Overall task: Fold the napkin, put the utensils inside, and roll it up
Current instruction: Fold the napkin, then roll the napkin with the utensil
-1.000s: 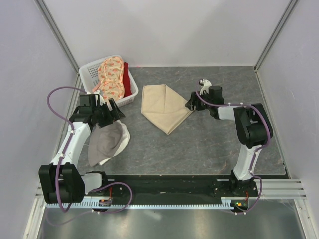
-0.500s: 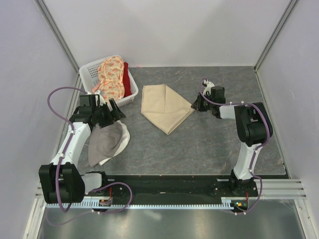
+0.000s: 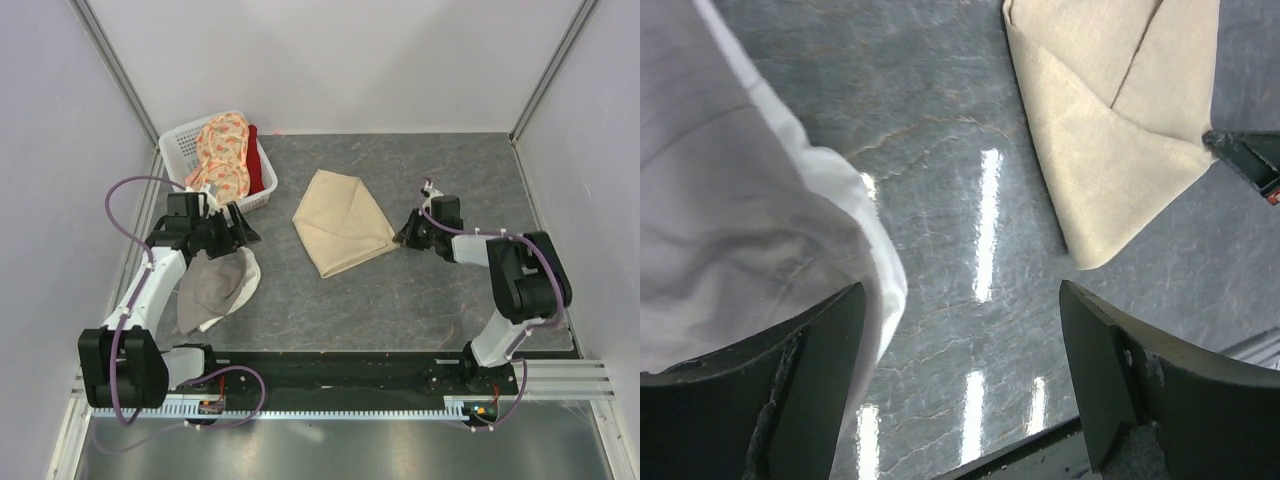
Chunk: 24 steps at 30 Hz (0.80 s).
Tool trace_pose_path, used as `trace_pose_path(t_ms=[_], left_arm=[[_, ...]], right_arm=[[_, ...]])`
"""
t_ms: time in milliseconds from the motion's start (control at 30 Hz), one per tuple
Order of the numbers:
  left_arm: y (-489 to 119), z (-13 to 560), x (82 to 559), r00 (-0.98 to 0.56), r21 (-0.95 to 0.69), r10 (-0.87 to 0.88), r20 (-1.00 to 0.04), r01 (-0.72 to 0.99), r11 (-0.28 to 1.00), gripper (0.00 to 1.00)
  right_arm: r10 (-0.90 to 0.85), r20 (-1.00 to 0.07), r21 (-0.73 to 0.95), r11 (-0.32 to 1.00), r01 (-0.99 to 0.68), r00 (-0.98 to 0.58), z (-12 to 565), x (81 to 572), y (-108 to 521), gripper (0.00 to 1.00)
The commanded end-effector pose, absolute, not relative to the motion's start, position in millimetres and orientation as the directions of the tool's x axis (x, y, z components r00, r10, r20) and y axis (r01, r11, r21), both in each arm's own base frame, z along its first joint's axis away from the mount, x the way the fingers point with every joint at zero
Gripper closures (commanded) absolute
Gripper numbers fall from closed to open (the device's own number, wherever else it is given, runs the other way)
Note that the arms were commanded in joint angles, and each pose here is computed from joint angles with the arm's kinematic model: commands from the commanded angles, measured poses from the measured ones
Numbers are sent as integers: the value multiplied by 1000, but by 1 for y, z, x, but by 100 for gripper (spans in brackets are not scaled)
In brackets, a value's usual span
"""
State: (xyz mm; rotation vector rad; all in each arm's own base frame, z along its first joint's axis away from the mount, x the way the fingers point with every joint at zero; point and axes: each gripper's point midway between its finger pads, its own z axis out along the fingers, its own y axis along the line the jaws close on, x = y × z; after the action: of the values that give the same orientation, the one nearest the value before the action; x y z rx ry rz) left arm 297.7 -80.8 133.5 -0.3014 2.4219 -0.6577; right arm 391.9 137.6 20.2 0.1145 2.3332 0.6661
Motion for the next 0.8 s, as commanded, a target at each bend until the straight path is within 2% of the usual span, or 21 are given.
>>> trace_pose_path(t_ms=[0, 133, 200, 267, 433, 767], left_arm=[[-107, 147, 294, -788, -542, -297, -539, 54, 839, 15], [-123, 146, 287, -803, -542, -255, -539, 98, 835, 15], [-129, 147, 285, -804, -539, -243, -542, 112, 835, 15], [-133, 147, 284, -805, -542, -246, -540, 110, 833, 15], [-146, 148, 282, -801, -571, -269, -534, 107, 814, 15], [-164, 143, 281, -818, -607, -258, -514, 134, 783, 16]], right_arm=[[342, -505, 505, 862, 50, -792, 10, 335, 125, 93], [339, -511, 479, 875, 65, -790, 22, 307, 117, 65], [345, -578, 463, 885, 50, -740, 48, 310, 110, 53], [349, -637, 466, 885, 17, -688, 75, 313, 110, 48], [310, -662, 483, 872, -72, -682, 105, 317, 131, 47], [215, -612, 499, 851, -161, -761, 71, 329, 180, 47]])
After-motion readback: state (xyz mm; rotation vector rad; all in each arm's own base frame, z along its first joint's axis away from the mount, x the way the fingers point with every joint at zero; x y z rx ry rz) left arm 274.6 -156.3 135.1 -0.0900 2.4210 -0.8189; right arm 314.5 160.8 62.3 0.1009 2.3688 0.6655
